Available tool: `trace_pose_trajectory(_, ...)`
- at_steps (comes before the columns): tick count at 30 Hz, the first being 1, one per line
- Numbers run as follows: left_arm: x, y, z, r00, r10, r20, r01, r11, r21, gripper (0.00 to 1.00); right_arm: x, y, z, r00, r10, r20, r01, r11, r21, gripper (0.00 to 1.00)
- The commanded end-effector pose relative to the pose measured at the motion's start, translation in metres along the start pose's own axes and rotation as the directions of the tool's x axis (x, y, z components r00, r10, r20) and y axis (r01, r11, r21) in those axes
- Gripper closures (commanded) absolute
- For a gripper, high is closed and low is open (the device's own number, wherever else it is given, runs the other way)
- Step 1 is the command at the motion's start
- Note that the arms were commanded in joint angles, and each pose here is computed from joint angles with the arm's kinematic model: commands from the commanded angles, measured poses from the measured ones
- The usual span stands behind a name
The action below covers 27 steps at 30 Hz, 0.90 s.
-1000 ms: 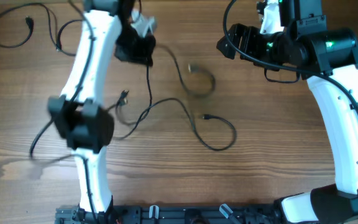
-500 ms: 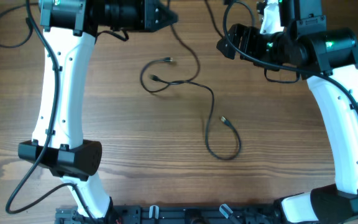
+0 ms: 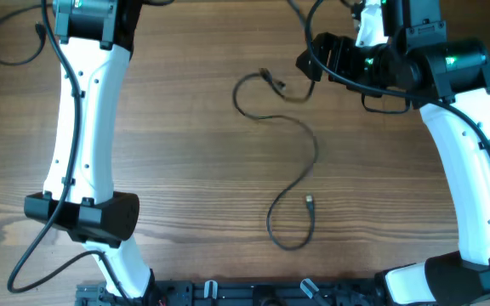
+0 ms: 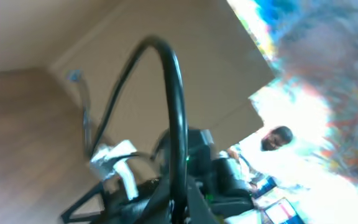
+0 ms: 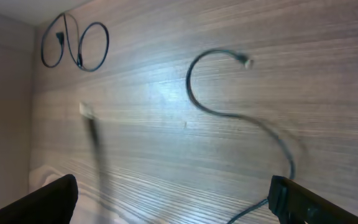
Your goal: Untangle cables
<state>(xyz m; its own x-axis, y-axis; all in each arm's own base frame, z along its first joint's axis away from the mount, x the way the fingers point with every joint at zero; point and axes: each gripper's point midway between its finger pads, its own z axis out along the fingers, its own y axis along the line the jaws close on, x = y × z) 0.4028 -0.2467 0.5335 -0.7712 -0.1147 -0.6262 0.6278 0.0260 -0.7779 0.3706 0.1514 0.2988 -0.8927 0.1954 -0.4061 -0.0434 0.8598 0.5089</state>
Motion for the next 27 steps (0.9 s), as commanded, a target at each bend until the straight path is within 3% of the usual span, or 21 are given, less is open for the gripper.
trace_pose_trajectory(1,-0.006,-0.046,-0.007,0.995,-0.095,0.009,0.094,0.993,0.068,0.96,0.002,0.0,0.006,1.0,-0.019,-0.02,0.019,1.0,-0.006,0.0)
trace_pose_trajectory(4,-0.012,-0.057,-0.016,1.0,-0.011,0.024,0.009,0.996,0.089,0.96,0.003,0.0,0.006,0.999,-0.043,-0.022,0.043,0.999,-0.005,0.0)
trace_pose_trajectory(7,-0.019,-0.037,-0.03,0.998,0.026,0.055,-0.028,0.999,0.032,0.96,0.002,-0.001,0.006,0.999,-0.045,-0.017,0.045,0.999,-0.002,0.0)
trace_pose_trajectory(10,-0.03,0.015,-0.057,0.987,-0.044,0.155,0.064,0.99,-0.128,0.96,0.001,-0.003,0.006,0.999,-0.044,-0.012,0.044,0.999,0.011,0.0)
trace_pose_trajectory(12,-0.037,0.068,-0.09,0.957,-0.064,0.285,0.159,0.932,-0.325,0.96,0.001,-0.003,0.006,0.999,-0.044,-0.013,0.044,0.999,0.011,0.0)
trace_pose_trajectory(13,-0.039,0.11,-0.124,0.923,-0.04,0.383,0.243,0.832,-0.499,0.96,0.002,-0.003,0.006,0.999,-0.043,-0.015,0.043,0.999,0.012,0.0)
trace_pose_trajectory(15,-0.029,0.168,-0.204,0.832,0.03,0.554,0.46,0.521,-0.719,0.96,0.003,-0.004,0.006,0.999,-0.041,-0.021,0.042,0.999,0.015,0.0)
trace_pose_trajectory(17,-0.008,0.19,-0.277,0.763,0.127,0.634,0.6,0.224,-0.768,0.96,0.003,-0.004,0.006,0.999,-0.041,-0.021,0.041,0.999,0.015,0.0)
trace_pose_trajectory(18,0.0,0.192,-0.305,0.739,0.172,0.651,0.64,0.12,-0.759,0.96,0.002,-0.003,0.006,0.999,-0.042,-0.017,0.042,0.999,0.013,0.0)
trace_pose_trajectory(19,0.004,0.192,-0.328,0.72,0.202,0.664,0.667,0.063,-0.743,0.96,0.0,-0.002,0.006,0.999,-0.045,-0.01,0.045,0.999,0.01,0.0)
trace_pose_trajectory(20,0.004,0.191,-0.339,0.708,0.214,0.673,0.68,0.054,-0.732,0.96,-0.001,-0.002,0.006,0.999,-0.047,-0.004,0.047,0.999,0.008,0.0)
trace_pose_trajectory(22,-0.002,0.186,-0.368,0.628,0.262,0.733,0.746,0.065,-0.663,0.96,-0.003,-0.001,0.006,0.999,-0.049,0.003,0.049,0.999,0.005,0.0)
trace_pose_trajectory(25,-0.009,0.179,-0.403,0.404,0.275,0.872,0.876,0.158,-0.456,0.96,-0.003,-0.001,0.006,0.999,-0.046,0.002,0.046,0.999,0.005,0.0)
trace_pose_trajectory(27,-0.02,0.174,-0.412,0.369,0.273,0.889,0.875,0.22,-0.431,0.96,-0.003,-0.001,0.006,0.999,-0.046,0.002,0.046,0.999,0.005,0.0)
